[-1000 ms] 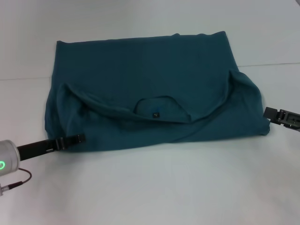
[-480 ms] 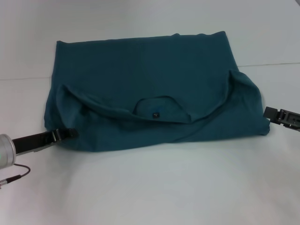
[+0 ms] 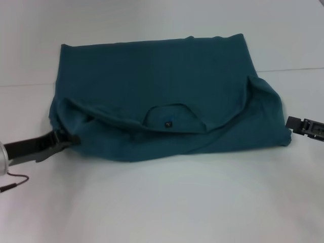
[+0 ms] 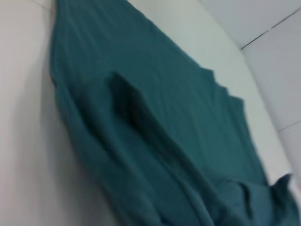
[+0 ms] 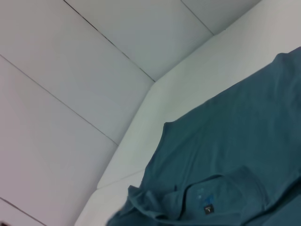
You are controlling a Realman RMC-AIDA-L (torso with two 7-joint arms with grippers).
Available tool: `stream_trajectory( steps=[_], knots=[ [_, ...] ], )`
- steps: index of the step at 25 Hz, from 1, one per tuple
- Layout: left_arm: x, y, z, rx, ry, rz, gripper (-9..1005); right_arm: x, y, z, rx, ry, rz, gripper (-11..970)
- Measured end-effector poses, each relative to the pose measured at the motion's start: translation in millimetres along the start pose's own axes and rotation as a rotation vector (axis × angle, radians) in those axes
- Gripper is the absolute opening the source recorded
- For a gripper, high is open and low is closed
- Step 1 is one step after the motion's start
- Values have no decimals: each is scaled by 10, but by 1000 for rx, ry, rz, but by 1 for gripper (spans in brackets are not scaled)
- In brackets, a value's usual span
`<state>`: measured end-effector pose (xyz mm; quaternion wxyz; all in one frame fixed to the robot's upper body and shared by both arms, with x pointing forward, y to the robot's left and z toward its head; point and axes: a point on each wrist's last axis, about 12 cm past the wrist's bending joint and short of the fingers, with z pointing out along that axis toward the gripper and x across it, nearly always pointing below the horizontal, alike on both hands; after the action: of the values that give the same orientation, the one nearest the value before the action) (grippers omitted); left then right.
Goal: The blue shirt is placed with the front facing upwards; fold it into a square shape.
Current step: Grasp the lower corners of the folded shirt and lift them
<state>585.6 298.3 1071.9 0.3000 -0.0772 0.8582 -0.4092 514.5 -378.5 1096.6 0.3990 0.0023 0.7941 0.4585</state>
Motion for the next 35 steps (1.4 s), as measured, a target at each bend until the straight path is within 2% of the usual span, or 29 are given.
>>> stream_trajectory(
  steps=[3,6,11,15,19,26,35],
  knots=[
    [-60,-28,-65,37,19,-59,7,-31,-16,-8,21,29,-10,765],
    [-71,-31,-74,40,19,-70,6,-115,-41,-7,61,81,-21,765],
    [-103,-14,-102,54,7,-116,6,-344,-92,25,157,148,-22,765],
    [-104,-10,-97,55,-2,-119,6,-570,-128,149,269,181,-14,765],
    [-118,-17,-74,52,-14,-122,7,-740,-110,376,369,246,-23,765],
    [-112,-27,-32,59,-36,-141,7,-808,-11,776,461,362,-93,765],
    [-108,-19,-9,49,-50,-146,7,-713,-80,879,537,377,-142,765]
  ],
)
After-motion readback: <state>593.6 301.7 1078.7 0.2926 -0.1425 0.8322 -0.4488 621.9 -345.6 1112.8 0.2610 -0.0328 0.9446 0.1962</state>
